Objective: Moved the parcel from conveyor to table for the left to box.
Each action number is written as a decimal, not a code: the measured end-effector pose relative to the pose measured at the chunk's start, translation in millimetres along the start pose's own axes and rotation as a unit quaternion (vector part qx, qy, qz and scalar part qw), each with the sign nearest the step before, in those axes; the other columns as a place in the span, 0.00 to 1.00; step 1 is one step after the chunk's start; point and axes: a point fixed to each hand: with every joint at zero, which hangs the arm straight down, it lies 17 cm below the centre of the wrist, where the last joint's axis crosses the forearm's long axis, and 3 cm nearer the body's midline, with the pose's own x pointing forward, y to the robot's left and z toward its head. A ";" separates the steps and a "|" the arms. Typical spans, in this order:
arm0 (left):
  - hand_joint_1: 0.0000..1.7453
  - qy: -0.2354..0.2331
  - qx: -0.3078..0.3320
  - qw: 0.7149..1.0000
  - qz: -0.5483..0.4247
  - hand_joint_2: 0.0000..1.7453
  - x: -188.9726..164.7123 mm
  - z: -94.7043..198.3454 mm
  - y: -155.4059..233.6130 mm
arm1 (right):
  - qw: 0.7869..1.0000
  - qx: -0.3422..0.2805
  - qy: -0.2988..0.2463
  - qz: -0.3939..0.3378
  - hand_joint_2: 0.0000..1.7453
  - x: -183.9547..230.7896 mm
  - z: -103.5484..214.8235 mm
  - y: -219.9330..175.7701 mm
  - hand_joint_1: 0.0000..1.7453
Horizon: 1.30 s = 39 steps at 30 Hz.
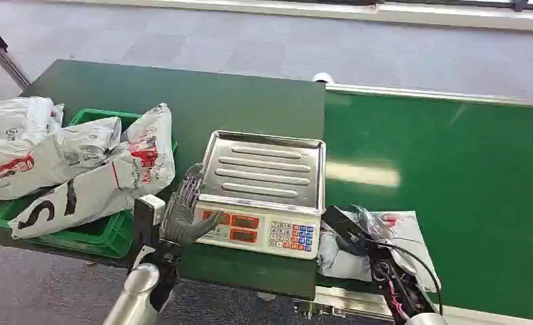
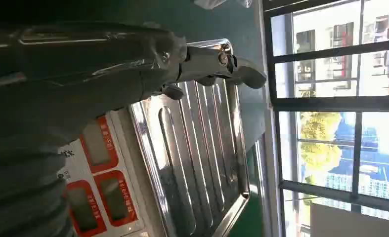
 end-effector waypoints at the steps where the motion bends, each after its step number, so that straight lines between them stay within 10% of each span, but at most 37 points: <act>1: 0.00 0.000 0.000 1.000 0.000 1.00 0.0 0.0 -0.2 | 1.000 0.001 -0.003 0.002 1.00 0.9 0.0 0.3 1.00; 22: 0.00 0.005 0.007 1.000 0.001 1.00 -3.6 7.7 1.3 | 0.996 -0.037 -0.065 -0.041 1.00 21.2 0.5 -17.3 1.00; 39: 0.00 -0.015 0.014 1.000 0.006 1.00 6.7 23.8 2.8 | 0.911 -0.240 -0.242 -0.232 1.00 67.3 57.7 -114.2 1.00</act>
